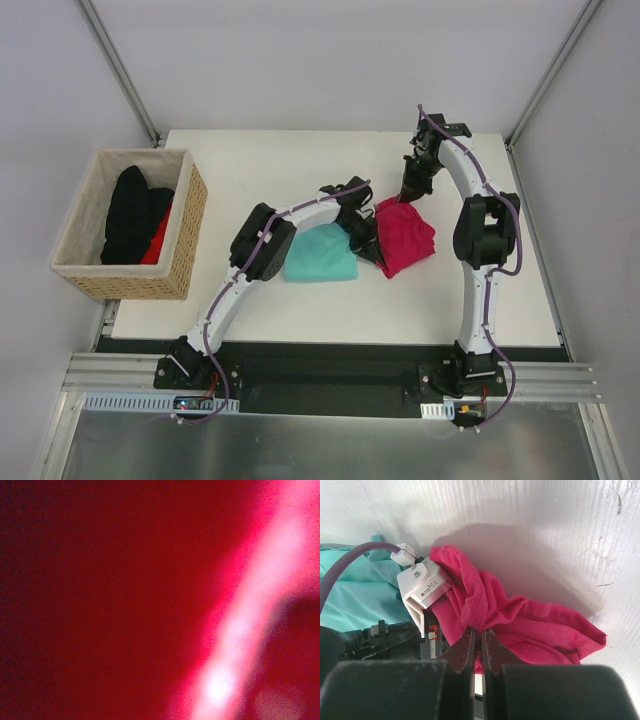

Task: Fold and stack the t-shirts
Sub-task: Put the neatly folded tshirt into the corner of the board with both arms

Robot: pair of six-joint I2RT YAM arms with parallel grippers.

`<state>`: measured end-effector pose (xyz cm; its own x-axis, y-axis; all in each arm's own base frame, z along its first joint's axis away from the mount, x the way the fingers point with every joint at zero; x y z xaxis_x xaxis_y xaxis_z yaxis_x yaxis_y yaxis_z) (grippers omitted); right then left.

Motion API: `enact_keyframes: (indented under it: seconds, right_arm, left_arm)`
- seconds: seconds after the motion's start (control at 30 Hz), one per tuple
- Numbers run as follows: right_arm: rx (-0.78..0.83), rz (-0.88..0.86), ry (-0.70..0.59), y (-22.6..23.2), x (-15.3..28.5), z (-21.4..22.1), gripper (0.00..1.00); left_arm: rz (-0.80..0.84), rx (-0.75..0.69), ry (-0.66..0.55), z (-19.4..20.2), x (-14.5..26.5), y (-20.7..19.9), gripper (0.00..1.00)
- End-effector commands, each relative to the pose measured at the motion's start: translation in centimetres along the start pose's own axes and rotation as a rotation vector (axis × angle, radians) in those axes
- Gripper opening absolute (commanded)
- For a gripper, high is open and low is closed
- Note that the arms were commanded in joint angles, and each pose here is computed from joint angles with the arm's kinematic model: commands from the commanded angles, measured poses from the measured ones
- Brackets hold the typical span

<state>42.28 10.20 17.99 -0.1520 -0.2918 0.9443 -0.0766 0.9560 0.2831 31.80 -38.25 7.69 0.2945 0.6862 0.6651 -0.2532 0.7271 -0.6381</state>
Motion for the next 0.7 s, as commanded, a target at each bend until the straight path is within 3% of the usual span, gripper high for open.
enact_keyframes:
  seconds: [0.0, 0.33, 0.67]
  right_arm:
    - [0.021, -0.035, -0.07, 1.6, 4.0, 0.3, 0.01]
    - [0.009, -0.038, -0.081, 1.7, 3.9, 0.2, 0.01]
    - [0.005, -0.047, -0.104, 2.0, 4.5, -0.1, 0.01]
  left_arm:
    - [-0.149, 0.094, -0.086, -0.5, 0.1, 2.8, 0.0]
    - [-0.126, 0.074, -0.194, -0.1, 4.4, 1.5, 0.0]
    - [-0.115, 0.061, -0.203, 0.4, 5.1, 1.0, 0.0]
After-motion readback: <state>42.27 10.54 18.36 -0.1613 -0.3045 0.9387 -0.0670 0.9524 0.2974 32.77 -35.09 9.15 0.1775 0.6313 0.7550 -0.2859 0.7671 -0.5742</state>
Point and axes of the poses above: each gripper's point midway between its finger pads, its own x axis back along the fingers, its own y axis along the line the jaws close on, z = x × y, the point moved 9 cm from there along x, back along the fingers, and after that the axes turned 10 degrees about x, right-handed, at the moved point
